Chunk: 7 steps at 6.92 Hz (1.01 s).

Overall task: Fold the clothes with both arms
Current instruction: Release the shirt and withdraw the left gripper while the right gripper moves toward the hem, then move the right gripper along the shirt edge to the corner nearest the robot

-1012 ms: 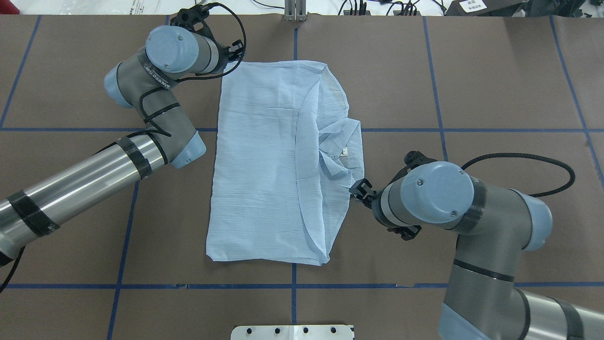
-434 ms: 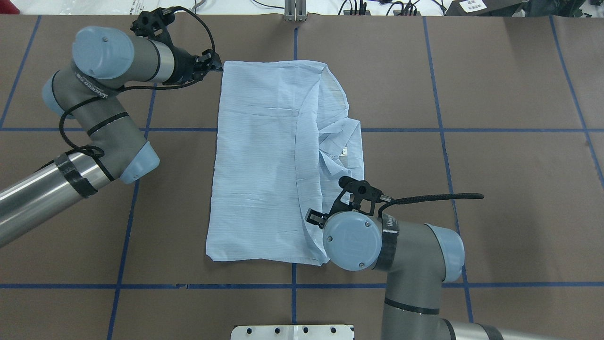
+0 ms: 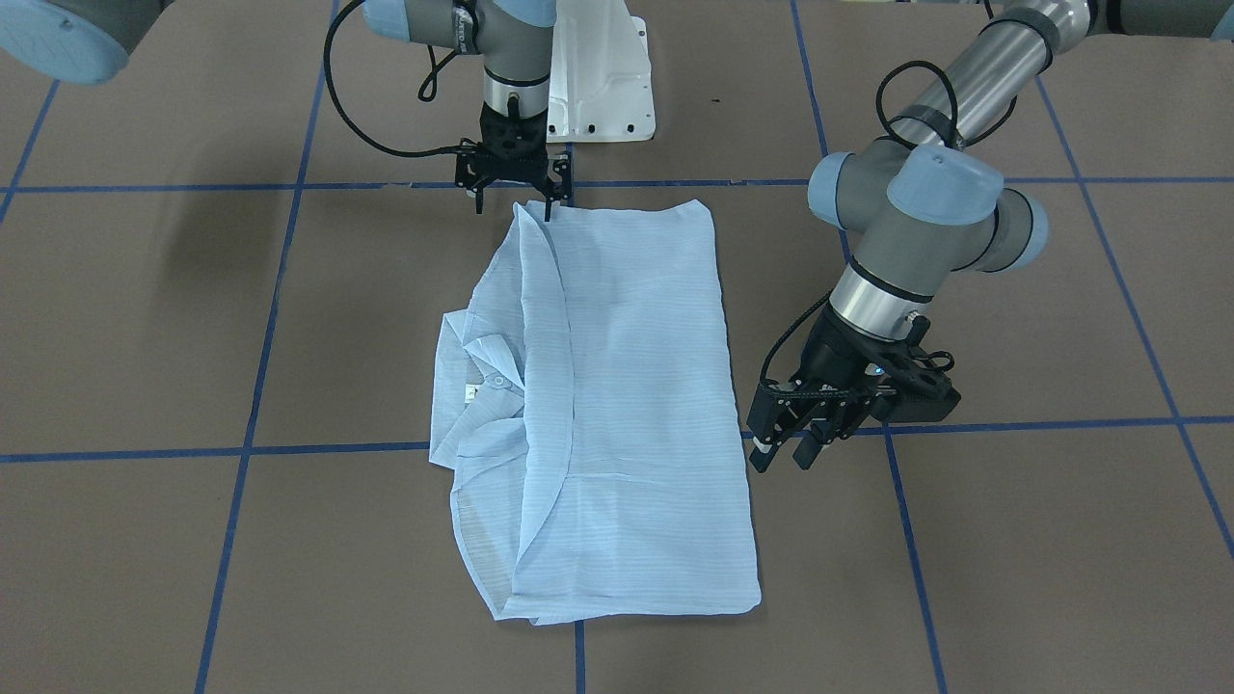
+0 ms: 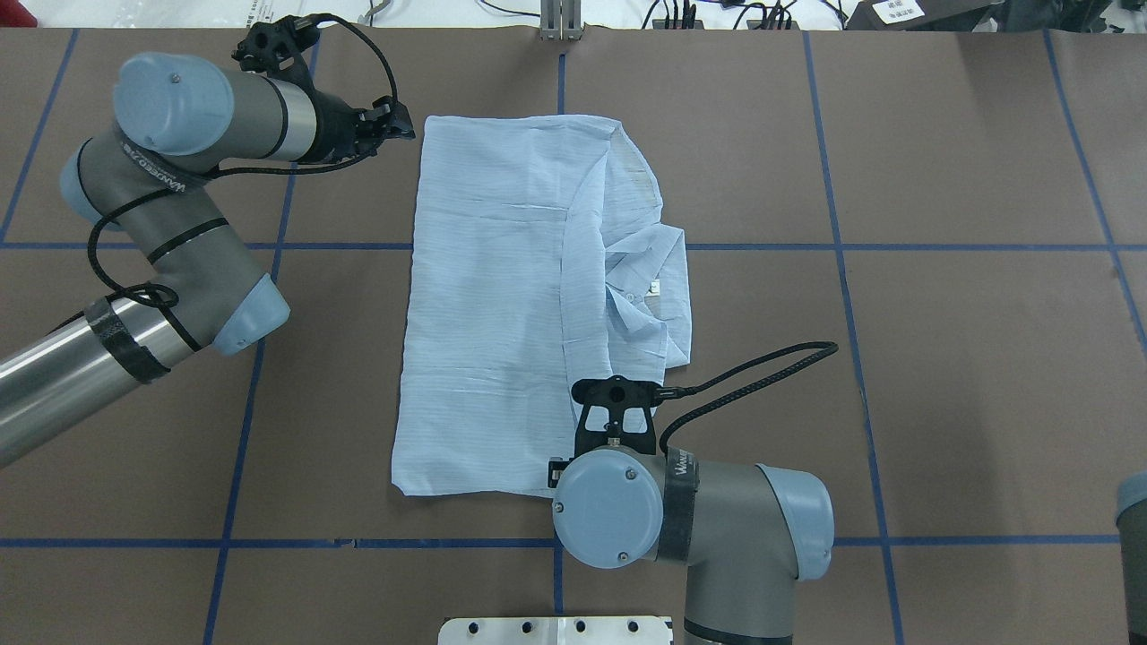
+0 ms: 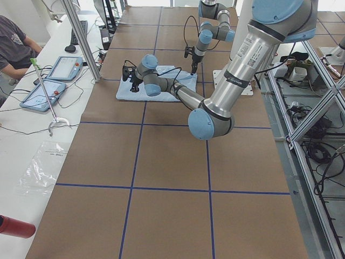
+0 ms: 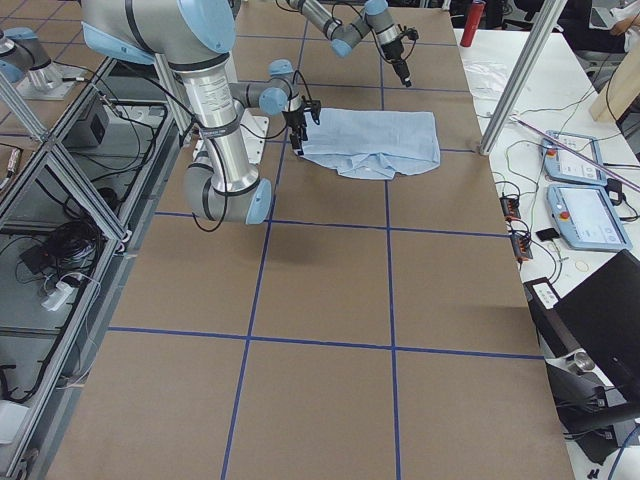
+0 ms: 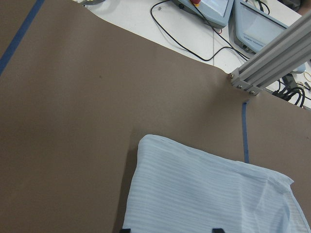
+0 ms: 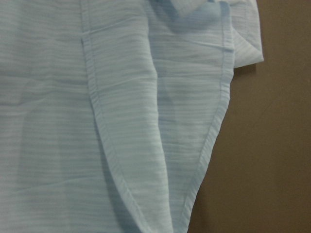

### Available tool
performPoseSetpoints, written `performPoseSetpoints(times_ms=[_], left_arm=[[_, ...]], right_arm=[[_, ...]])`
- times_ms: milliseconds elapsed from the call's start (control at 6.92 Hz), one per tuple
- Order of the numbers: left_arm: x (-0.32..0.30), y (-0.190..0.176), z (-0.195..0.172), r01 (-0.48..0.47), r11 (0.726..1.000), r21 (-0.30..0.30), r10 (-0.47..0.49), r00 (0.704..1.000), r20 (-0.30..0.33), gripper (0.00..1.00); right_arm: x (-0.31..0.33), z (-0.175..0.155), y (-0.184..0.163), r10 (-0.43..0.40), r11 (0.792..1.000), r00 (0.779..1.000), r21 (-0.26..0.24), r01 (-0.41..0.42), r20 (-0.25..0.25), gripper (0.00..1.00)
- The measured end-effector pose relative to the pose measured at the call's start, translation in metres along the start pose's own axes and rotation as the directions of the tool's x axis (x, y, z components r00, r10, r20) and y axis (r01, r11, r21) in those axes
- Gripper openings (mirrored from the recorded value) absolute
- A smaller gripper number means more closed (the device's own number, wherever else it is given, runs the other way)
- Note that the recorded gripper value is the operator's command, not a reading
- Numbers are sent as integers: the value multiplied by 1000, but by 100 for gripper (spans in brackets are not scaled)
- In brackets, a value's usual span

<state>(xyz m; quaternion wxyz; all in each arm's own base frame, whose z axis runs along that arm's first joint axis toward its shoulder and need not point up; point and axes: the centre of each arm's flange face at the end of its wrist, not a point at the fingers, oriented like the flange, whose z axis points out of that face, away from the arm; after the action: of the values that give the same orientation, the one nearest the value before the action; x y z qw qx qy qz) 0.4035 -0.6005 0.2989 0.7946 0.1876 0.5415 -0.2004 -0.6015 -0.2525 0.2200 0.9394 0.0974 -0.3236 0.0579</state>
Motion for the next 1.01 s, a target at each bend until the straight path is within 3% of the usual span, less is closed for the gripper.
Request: performPoseSetpoints(times_ms=[434, 1012], left_arm=[[-1, 1, 0, 4, 1000, -2, -4, 1000, 2, 64], [1, 1, -2, 4, 1000, -1, -4, 1000, -3, 64]], right_arm=[[-2, 17, 1, -141, 990, 989, -15, 141, -33, 100], [40, 42, -35, -191, 981, 978, -58, 186, -87, 100]])
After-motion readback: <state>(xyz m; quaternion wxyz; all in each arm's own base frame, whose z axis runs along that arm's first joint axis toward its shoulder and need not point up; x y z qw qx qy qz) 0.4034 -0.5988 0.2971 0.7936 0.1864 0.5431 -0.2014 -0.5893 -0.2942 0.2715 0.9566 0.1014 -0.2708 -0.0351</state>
